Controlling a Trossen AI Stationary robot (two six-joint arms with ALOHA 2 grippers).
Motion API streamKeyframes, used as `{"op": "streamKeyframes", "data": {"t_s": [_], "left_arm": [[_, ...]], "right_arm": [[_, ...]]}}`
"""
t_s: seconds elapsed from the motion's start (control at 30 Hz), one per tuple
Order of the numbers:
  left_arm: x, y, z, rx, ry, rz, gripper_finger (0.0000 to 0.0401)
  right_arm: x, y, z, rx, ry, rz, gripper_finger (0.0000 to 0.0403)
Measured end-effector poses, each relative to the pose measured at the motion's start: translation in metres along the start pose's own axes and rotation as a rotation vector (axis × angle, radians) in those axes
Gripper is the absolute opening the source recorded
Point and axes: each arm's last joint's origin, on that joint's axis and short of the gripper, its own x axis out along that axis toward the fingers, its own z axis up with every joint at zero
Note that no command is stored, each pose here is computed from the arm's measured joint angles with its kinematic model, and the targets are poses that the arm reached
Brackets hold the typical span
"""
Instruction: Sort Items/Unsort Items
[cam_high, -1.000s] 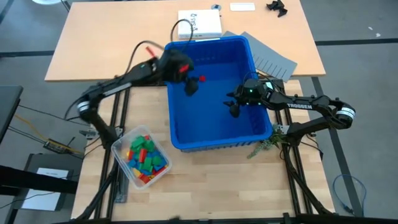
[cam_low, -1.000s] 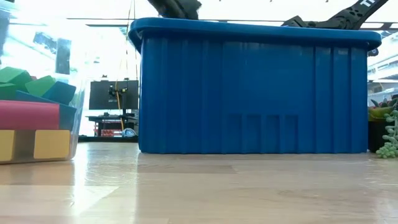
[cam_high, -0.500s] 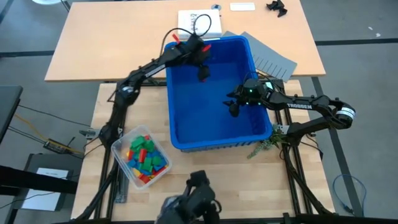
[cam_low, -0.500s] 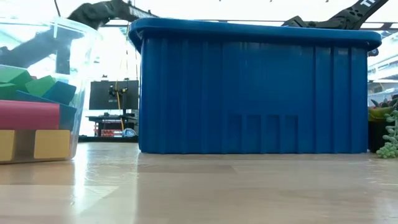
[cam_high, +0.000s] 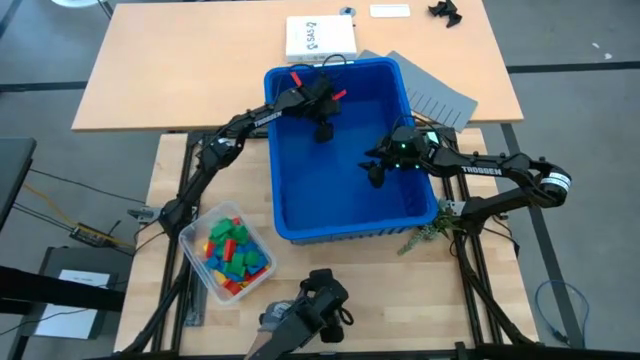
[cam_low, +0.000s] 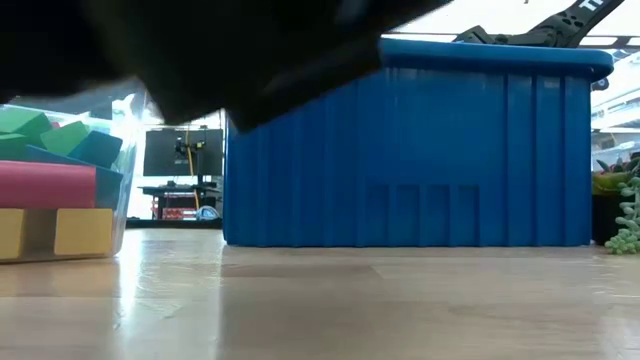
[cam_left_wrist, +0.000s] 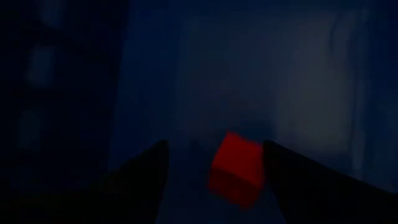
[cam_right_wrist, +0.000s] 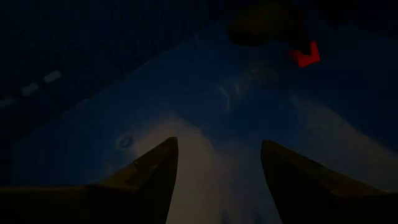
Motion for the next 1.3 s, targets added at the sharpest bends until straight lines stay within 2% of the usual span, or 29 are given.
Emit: {"op": "streamKeyframes", "data": {"t_s": [0.13,0.5,0.73,0.87,1.03,1.3], "left_arm": [[0.010,0.001,-0.010,-0.008,0.045,-0.022,0.0268],[0.011,-0.004,-0.019,0.029,0.076,-0.142,0.0268],[0.010,-0.004,-0.020,0.077,0.088,-0.156,0.0266],[0.010,-0.005,-0.021,0.082,0.092,-0.160,0.0230],[0.010,-0.004,-0.021,0.089,0.104,-0.139,0.0138],[-0.005,-0.008,-0.008,0.095,0.110,-0.131,0.0136]], "right_arm": [[0.000,0.000,0.000,0.000,0.000,0.000,0.0229],[0.000,0.000,-0.002,-0.004,0.017,-0.001,0.0229],[0.000,0.000,-0.002,-0.014,0.026,-0.001,0.0229],[0.000,0.000,-0.002,-0.015,0.026,-0.002,0.0229],[0.000,0.000,-0.002,-0.017,0.026,-0.002,0.0229],[0.000,0.000,-0.002,-0.044,0.026,-0.002,0.0229]]}}
